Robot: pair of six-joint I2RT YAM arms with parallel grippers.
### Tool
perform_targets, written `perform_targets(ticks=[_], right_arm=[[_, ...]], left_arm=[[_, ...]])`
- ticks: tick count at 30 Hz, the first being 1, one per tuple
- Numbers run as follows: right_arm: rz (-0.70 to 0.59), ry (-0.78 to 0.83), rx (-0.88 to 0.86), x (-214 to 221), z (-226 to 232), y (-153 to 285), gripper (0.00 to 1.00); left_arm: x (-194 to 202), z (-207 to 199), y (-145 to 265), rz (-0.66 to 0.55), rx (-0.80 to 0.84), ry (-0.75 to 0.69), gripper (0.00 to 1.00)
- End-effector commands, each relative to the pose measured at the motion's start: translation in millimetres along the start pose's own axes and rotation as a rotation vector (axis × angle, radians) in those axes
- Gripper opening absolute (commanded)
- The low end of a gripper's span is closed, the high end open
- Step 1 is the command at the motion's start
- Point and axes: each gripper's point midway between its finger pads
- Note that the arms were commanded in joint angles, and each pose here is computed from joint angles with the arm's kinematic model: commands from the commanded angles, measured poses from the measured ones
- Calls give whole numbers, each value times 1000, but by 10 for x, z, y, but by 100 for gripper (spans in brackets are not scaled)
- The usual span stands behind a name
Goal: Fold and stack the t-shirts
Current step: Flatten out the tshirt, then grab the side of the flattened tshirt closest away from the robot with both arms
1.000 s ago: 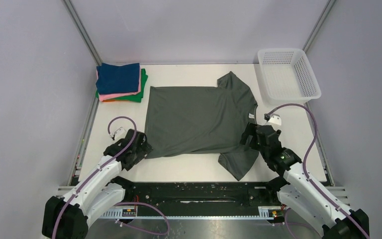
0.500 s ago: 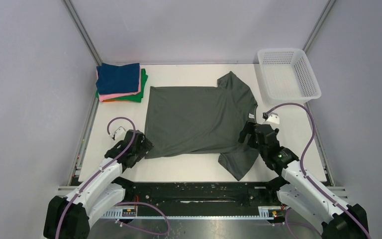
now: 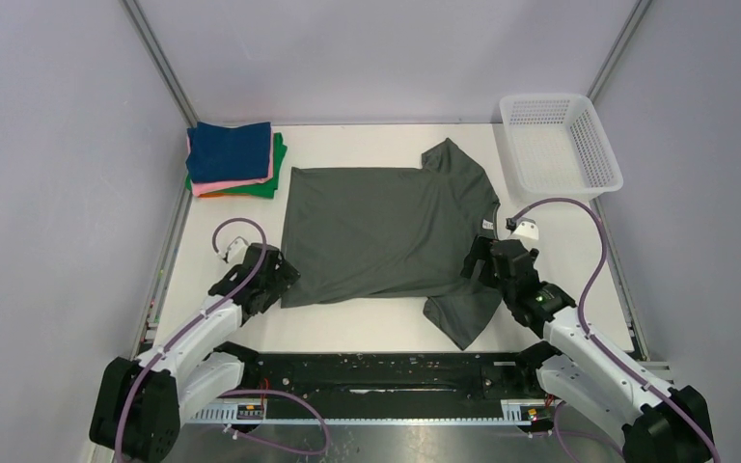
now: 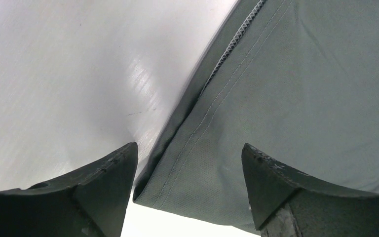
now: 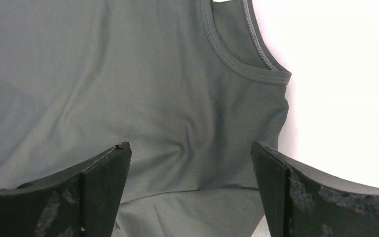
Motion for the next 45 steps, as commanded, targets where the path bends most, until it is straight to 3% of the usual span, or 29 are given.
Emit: perform_targets(ticks=[1, 14, 23, 31, 38, 45], right_arm=[[-51, -13, -11, -197, 44, 8, 100], [-33, 2, -2, -181, 45, -27, 99], [-33, 5, -1, -186, 42, -23, 99], [-34, 2, -17, -195, 71, -10, 99], [-34, -2, -33, -185, 90, 6, 99], [-39, -3, -34, -189, 88, 11, 99]], left_arm=[[118, 80, -36, 62, -39, -25, 76], [127, 38, -119, 69, -54, -27, 62], [147, 41, -128, 86, -64, -31, 57], [-33, 347, 231, 25, -217, -25, 56], [247, 438, 329, 141, -165, 13, 56], [355, 337, 291, 177, -151, -4, 46]])
Point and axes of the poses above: each gripper's point midway between its finger pads, its own y axis back along the fingers, its own z axis along the line the jaws close on, x = y × z, and after that the axes turned 14 degrees about y, right-handed
